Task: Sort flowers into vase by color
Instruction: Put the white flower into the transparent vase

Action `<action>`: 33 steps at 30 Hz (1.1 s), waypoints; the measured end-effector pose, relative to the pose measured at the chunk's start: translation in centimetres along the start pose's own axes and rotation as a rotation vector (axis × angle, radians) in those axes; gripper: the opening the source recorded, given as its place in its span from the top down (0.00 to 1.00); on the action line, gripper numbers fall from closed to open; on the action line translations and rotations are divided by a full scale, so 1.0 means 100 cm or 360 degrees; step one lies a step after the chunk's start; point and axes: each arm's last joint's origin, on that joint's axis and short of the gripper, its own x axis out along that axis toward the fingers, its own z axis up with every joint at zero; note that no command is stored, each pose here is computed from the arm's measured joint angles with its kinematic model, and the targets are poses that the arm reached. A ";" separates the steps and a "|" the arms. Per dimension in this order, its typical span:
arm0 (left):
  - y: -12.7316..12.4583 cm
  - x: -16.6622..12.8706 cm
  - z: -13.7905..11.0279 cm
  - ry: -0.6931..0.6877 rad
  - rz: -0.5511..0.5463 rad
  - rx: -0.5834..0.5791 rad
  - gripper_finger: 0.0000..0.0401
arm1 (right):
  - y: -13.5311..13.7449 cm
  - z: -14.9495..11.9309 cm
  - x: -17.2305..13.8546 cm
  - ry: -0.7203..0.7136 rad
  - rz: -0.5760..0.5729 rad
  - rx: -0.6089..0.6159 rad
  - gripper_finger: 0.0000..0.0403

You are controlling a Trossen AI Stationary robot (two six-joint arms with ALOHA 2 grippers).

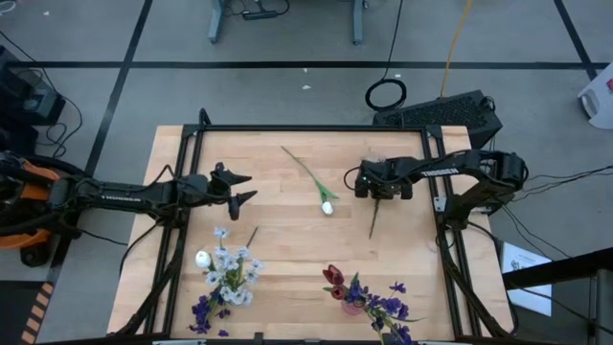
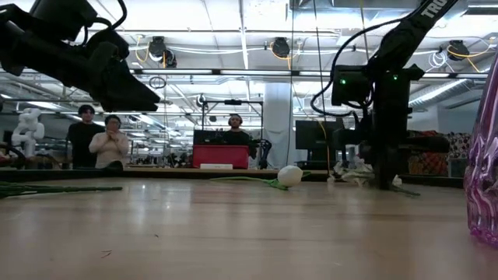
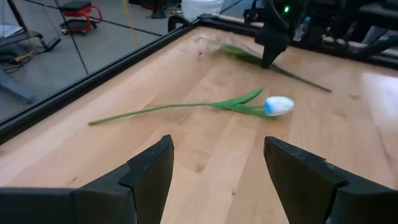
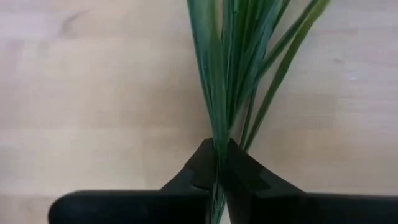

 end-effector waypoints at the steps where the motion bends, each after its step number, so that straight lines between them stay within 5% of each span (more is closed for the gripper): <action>1: 0.000 0.000 0.001 -0.0010 -0.0011 -0.0002 0.37 | 0.002 -0.002 -0.002 -0.0012 0.0054 -0.0051 0.97; 10: -0.007 -0.003 0.025 -0.0334 -0.0149 -0.0081 0.37 | 0.024 -0.007 -0.087 -0.0577 0.0636 -0.0607 0.99; 18: -0.031 0.004 0.071 -0.0387 -0.0282 0.0035 0.37 | 0.037 -0.015 -0.176 -0.1174 0.1233 -0.1084 1.00; 26: -0.051 0.031 0.108 -0.0360 -0.0323 0.0069 0.37 | 0.080 -0.045 -0.198 -0.1521 0.1437 -0.1589 1.00; 33: -0.063 0.041 0.131 -0.0390 -0.0436 0.0072 0.37 | 0.124 -0.065 -0.196 -0.1549 0.1462 -0.1764 1.00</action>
